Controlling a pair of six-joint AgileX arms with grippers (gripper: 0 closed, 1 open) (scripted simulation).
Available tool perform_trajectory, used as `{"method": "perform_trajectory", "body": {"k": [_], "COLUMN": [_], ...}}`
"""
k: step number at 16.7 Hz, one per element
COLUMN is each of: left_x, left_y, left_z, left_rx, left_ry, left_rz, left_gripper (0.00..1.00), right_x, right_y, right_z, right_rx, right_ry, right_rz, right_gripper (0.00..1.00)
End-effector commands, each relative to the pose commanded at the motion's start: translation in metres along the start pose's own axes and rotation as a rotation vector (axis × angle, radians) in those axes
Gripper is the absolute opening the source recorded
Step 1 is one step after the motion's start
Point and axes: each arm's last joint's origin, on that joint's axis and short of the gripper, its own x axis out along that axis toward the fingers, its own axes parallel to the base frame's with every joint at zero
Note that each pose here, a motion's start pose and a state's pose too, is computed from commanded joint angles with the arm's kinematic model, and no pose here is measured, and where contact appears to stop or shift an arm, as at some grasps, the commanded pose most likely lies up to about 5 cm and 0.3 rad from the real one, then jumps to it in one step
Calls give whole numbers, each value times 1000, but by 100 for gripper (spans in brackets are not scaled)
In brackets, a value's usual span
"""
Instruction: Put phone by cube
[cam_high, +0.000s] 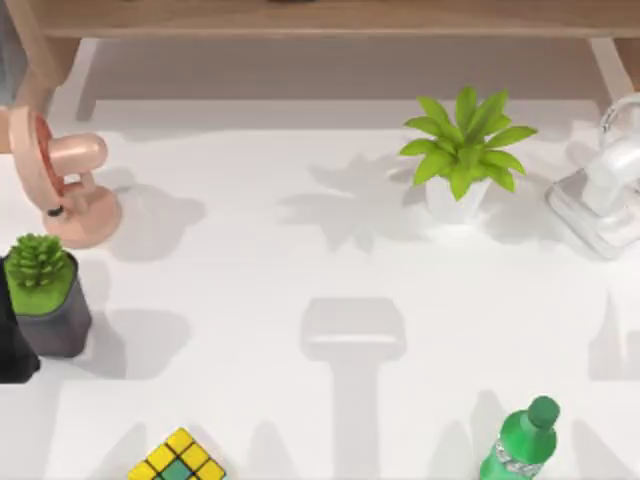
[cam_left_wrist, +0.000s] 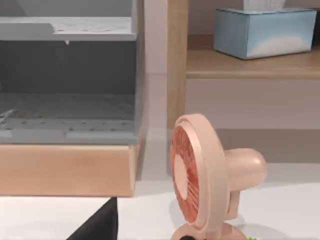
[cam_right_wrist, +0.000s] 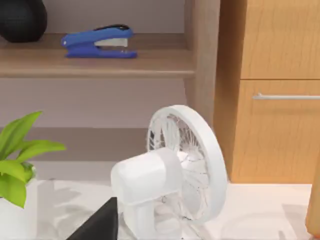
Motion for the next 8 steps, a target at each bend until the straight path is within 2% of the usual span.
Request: {"method": "perform_trajectory", "body": {"k": [4,8], "left_x": [0,0], "left_y": [0,0], "left_z": [0,0], "left_rx": [0,0], "left_ry": [0,0], "left_rz": [0,0], "left_gripper": [100,100], "right_x": [1,7], "right_y": [-2,-13], "right_z": [2,9], "right_rx": [-34,-191], "right_ry": [42,279], "right_rz": [-19,-86], "right_gripper": [100,100]}}
